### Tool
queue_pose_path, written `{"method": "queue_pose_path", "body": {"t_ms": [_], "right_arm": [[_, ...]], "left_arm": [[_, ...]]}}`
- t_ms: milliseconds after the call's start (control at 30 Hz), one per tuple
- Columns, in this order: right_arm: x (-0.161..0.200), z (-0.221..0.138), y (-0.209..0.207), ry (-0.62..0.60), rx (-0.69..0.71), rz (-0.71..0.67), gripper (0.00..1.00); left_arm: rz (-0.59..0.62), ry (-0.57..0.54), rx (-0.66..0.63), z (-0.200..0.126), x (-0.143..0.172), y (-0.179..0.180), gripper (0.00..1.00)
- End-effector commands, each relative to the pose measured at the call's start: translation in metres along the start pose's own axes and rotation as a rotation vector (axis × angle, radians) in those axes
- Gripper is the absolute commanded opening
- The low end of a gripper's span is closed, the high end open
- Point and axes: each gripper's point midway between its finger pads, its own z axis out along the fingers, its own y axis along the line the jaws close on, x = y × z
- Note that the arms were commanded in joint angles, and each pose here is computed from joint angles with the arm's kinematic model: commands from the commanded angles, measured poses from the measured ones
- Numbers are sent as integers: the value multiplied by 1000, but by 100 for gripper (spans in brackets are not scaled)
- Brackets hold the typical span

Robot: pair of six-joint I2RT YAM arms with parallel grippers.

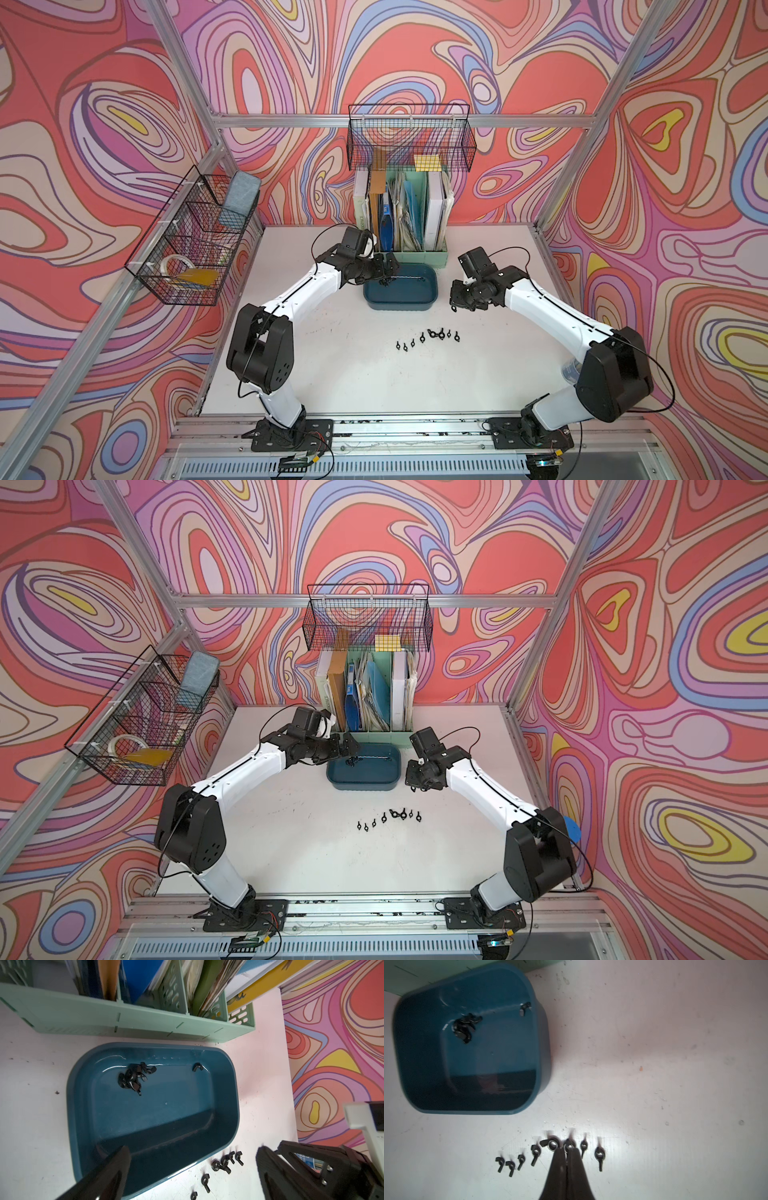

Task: Take out the wing nut from the storage box
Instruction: Place the wing nut at the center of the board.

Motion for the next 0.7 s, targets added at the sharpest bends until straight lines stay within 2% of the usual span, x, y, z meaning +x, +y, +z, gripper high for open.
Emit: {"method": "queue_pose_path", "body": {"t_ms": [0, 233, 400, 567, 667], "right_arm": [[25, -1, -35, 59, 146, -3, 0], [47, 19, -48, 115, 185, -2, 0], [50, 40, -45, 142, 176, -9, 0], [57, 60, -49, 180, 198, -25, 0], [59, 67, -50, 190, 198, -30, 0]], "left_arm": [[31, -6, -104, -7, -6, 17, 99], [5, -18, -184, -14, -13, 33, 99], [-6, -37, -191, -15, -16, 36, 99], [-22, -101, -183, -18, -17, 39, 99], [-37, -91, -204, -22, -16, 44, 99]]}}
